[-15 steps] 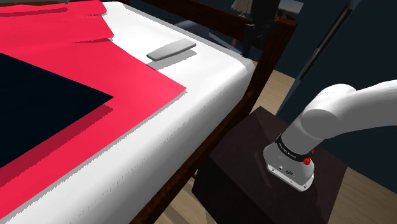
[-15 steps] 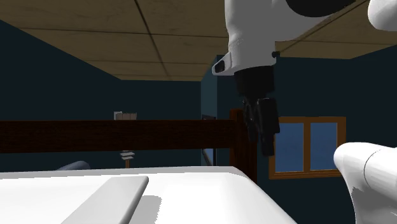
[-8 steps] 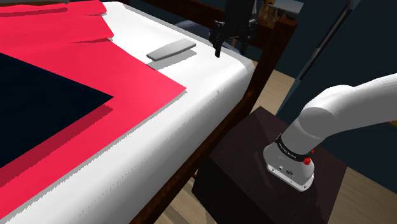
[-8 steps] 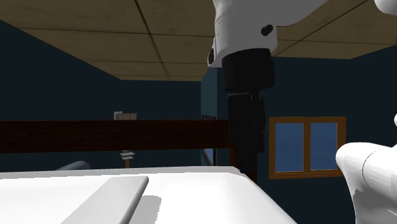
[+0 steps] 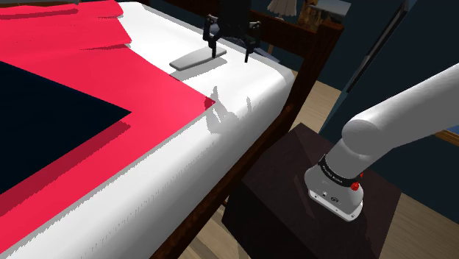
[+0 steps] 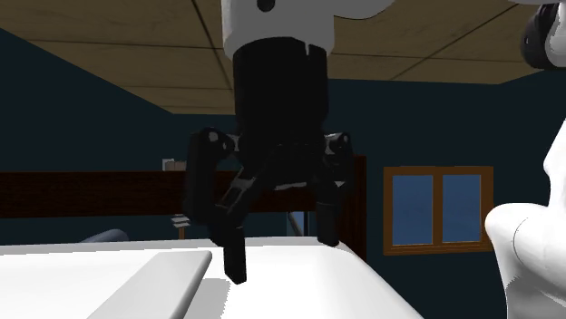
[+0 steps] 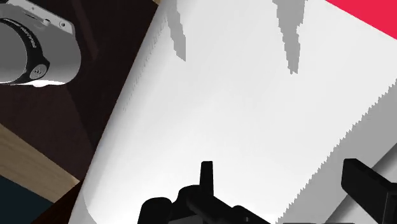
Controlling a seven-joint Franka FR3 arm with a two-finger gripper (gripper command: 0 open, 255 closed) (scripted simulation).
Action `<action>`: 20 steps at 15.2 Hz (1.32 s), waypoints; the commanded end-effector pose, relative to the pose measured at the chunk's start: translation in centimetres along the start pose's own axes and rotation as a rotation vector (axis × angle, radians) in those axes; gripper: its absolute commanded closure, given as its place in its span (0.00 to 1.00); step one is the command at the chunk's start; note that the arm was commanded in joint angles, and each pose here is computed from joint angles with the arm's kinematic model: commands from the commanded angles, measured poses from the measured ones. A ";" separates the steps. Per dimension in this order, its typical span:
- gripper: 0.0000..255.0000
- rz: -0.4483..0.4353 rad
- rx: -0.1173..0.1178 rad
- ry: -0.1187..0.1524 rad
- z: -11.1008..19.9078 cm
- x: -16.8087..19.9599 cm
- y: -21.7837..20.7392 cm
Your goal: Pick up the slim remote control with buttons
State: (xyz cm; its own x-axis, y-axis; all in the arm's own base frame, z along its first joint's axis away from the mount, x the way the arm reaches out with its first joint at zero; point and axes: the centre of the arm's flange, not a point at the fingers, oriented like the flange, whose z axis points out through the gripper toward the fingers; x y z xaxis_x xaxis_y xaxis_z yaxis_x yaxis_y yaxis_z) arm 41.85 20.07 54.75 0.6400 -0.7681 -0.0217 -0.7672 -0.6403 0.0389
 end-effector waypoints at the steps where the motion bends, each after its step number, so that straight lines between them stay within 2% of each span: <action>1: 0.00 0.129 0.013 0.003 -0.1 0.5 -2.3; 8: 0.00 0.525 0.049 0.021 -0.9 4.3 -9.6; 17: 0.00 0.525 0.049 0.021 3.1 4.4 -9.8; 18: 1.00 0.525 0.049 0.021 3.1 4.4 -9.8; 20: 1.00 0.525 0.049 0.021 3.1 4.5 -9.8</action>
State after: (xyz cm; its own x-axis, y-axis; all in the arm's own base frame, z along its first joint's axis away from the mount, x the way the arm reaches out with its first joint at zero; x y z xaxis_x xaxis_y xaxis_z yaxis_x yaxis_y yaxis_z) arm 52.10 22.92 51.20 0.1694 -0.9855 0.0079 -0.9855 -0.1695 -0.0078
